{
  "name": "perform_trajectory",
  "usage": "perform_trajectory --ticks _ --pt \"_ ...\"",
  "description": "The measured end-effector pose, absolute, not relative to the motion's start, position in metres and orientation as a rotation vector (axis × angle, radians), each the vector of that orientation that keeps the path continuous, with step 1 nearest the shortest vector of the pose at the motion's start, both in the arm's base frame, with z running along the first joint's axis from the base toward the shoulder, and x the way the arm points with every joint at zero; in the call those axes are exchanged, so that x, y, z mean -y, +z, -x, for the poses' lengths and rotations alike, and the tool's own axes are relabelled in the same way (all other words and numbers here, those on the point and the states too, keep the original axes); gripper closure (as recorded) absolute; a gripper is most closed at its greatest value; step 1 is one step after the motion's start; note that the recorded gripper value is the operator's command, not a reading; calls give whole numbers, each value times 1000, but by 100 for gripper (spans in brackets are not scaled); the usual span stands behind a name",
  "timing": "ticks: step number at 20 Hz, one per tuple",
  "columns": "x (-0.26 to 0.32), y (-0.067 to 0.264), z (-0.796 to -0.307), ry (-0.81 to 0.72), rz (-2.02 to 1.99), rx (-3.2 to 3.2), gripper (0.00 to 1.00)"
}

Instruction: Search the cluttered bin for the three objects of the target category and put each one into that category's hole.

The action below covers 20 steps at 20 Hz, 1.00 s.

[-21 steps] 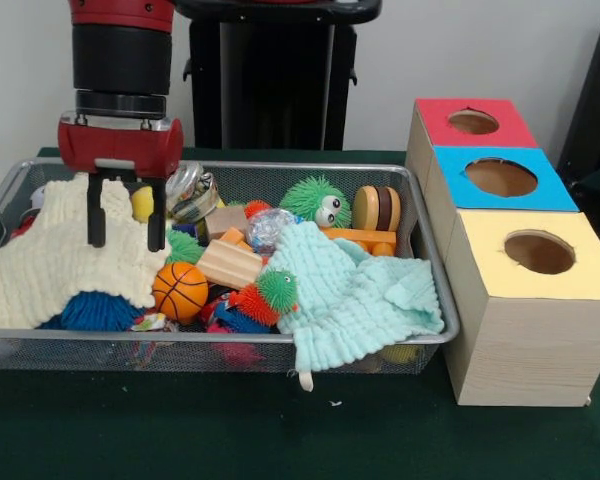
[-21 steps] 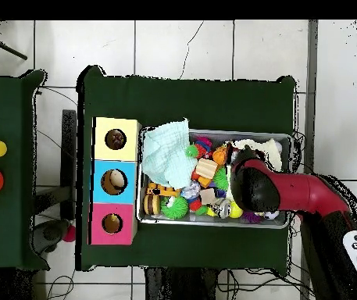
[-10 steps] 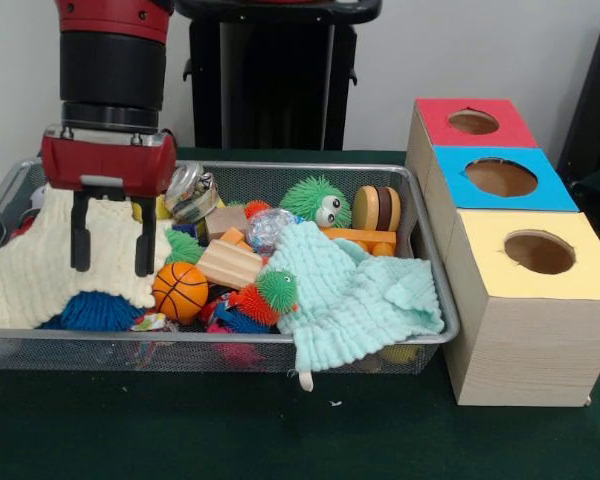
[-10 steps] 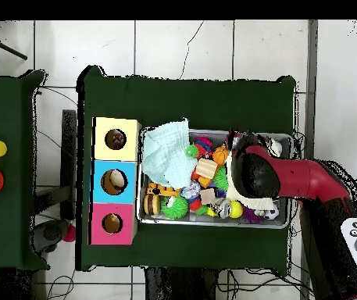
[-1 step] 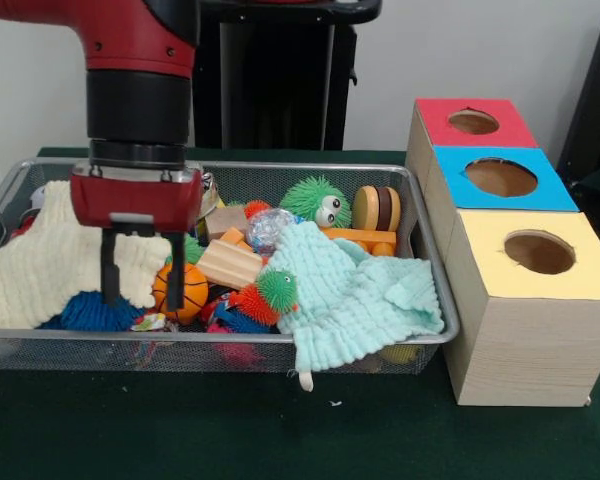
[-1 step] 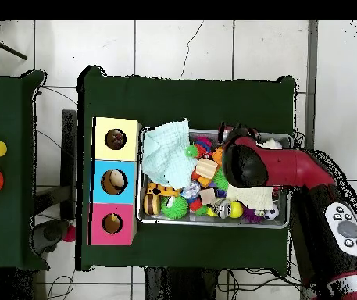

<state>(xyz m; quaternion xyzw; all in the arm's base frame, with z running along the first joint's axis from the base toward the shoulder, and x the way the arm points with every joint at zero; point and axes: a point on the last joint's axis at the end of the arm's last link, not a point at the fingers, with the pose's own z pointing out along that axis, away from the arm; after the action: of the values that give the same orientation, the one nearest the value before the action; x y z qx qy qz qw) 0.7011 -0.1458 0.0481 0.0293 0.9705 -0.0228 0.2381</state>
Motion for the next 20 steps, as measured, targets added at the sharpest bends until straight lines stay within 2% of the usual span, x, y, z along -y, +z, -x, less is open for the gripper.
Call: perform_trajectory --ticks 10,20 --pt "102 31 -701 -48 14 -2684 0" --pt "104 30 -700 -48 9 -2685 0"
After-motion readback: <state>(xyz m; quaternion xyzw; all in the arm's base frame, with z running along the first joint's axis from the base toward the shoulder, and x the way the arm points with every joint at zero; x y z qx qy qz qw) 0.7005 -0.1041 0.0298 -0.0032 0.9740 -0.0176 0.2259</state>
